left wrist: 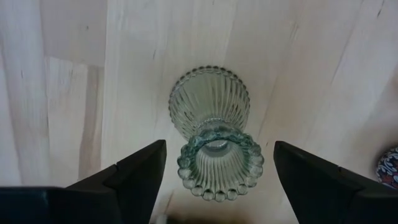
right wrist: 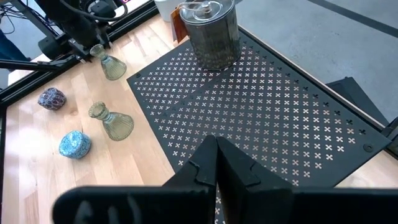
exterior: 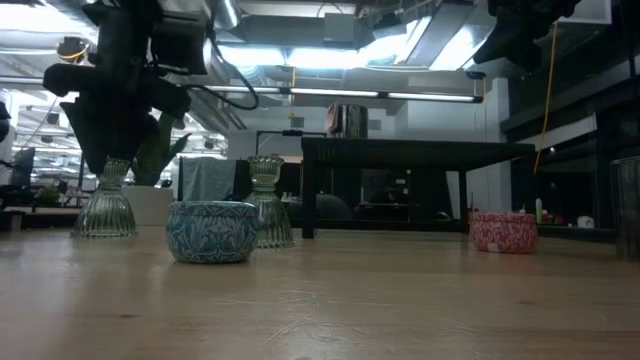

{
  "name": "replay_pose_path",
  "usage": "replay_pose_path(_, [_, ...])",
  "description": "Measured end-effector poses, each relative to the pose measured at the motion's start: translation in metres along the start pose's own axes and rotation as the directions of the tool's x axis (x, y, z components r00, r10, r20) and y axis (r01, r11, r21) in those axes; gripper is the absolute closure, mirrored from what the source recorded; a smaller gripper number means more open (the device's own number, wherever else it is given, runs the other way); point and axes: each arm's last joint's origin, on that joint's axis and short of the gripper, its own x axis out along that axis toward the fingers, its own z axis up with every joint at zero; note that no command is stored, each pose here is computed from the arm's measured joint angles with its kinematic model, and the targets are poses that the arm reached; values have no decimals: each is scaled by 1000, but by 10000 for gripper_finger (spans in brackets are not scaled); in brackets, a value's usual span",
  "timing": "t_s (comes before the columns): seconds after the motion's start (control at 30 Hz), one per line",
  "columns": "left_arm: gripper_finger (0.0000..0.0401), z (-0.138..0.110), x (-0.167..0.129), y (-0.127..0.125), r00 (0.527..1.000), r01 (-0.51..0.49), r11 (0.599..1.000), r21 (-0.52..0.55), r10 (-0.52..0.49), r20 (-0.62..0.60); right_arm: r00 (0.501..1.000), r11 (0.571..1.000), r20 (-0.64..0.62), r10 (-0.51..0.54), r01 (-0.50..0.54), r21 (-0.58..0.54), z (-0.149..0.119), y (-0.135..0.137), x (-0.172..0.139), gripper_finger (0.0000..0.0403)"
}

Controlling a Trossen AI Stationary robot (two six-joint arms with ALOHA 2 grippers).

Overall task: Pick & Place candle stick holders
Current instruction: Put the left green vase candle holder on the shelf

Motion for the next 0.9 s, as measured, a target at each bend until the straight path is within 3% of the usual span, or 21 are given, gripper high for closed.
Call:
replay_pose_path(0.67, [217,-1,-2,0,1000,6,999,-38,-5,11,1000,1000,0,-3,3,-3,0,0,0,396])
replay_pose_path(0.9, [216,-1,-2,0,1000,7,999,-41,-6,11,1000,1000,0,-4,4,-3,0,0,0,396])
